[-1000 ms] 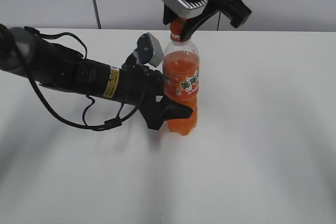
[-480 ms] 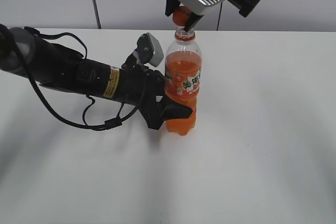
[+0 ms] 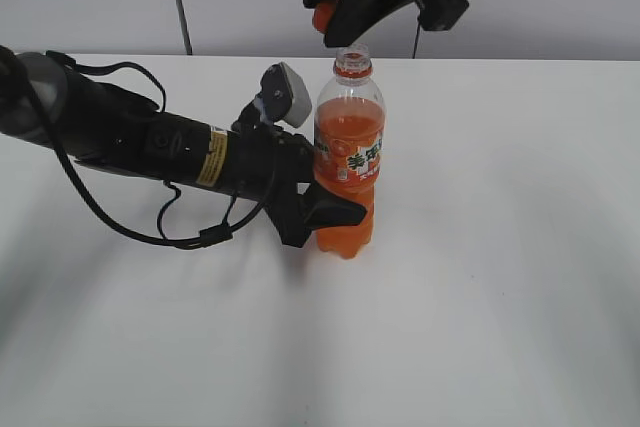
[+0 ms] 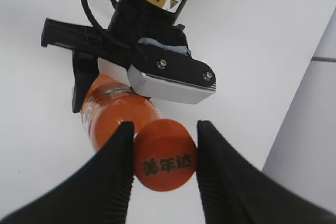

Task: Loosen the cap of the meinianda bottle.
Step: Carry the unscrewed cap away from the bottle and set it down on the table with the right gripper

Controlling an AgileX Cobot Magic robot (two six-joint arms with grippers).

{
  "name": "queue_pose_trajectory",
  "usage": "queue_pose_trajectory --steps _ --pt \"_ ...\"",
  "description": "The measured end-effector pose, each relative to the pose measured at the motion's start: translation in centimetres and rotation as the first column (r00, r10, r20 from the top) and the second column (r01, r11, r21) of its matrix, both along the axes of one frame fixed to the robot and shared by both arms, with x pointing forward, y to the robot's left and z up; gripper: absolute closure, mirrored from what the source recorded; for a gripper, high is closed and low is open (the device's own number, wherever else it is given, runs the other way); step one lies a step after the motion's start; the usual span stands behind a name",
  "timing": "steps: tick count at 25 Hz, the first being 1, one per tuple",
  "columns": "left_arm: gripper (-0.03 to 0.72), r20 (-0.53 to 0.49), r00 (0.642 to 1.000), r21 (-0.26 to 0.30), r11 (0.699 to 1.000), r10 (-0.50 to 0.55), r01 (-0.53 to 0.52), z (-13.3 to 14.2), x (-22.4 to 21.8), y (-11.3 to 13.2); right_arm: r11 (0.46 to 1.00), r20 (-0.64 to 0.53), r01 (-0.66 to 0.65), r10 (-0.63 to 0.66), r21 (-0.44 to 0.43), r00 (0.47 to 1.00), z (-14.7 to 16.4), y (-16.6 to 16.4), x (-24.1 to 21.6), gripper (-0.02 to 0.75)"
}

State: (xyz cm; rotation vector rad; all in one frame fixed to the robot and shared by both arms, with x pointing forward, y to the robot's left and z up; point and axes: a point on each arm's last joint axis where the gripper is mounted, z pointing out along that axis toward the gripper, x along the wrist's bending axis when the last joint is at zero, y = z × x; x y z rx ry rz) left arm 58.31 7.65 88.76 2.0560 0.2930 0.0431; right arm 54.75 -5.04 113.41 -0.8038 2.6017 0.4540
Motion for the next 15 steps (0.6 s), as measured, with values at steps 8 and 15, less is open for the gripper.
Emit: queue_pose_trajectory --steps 8,15 --pt "0.273 0.0 1.0 0.0 1.0 0.0 0.0 0.0 0.0 0.0 0.922 -0.174 0.369 -0.347 0.114 0.921 1.6 -0.5 -0.9 0.466" --pt "0.273 0.0 1.0 0.0 1.0 0.0 0.0 0.0 0.0 0.0 0.705 -0.389 0.699 -0.613 0.125 0.688 2.1 -0.7 -1.1 0.466"
